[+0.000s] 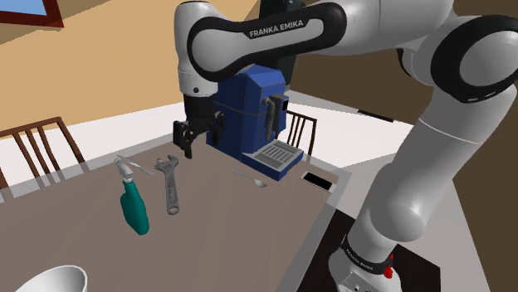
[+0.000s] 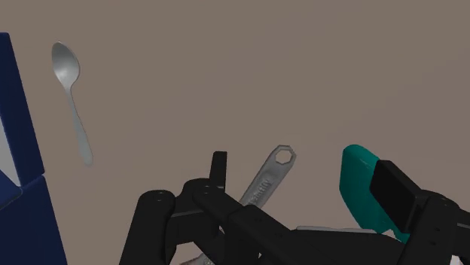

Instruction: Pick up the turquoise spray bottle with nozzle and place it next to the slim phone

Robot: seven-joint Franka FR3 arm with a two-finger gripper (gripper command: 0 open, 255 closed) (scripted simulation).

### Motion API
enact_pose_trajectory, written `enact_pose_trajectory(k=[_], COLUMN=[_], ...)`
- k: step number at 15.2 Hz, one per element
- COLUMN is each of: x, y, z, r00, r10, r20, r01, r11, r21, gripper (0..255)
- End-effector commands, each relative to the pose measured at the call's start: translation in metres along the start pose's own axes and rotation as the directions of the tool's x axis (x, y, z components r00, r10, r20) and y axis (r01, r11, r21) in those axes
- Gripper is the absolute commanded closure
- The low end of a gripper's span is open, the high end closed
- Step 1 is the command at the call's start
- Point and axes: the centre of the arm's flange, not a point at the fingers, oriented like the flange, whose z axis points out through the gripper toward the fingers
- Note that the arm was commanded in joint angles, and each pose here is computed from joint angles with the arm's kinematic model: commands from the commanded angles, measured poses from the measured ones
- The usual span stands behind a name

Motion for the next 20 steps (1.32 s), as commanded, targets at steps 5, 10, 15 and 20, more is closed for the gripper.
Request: enact_pose_trajectory(k=[5, 10, 15, 20], x=[0.046, 0.086, 0.122, 0.124], y=[-0.062, -0.113, -0.159, -0.159], z=[0.010, 0.016, 0.021, 0.048], r00=[1.000, 0.999, 0.999, 0.999], r10=[0.007, 0.011, 0.016, 0.016], r20=[-0.016, -0.030, -0.042, -0.042], r01=[-0.007, -0.011, -0.016, -0.016], r11=[1.000, 1.000, 1.000, 1.000], r21=[0.001, 0.001, 0.001, 0.001], gripper=[0, 0, 0, 0])
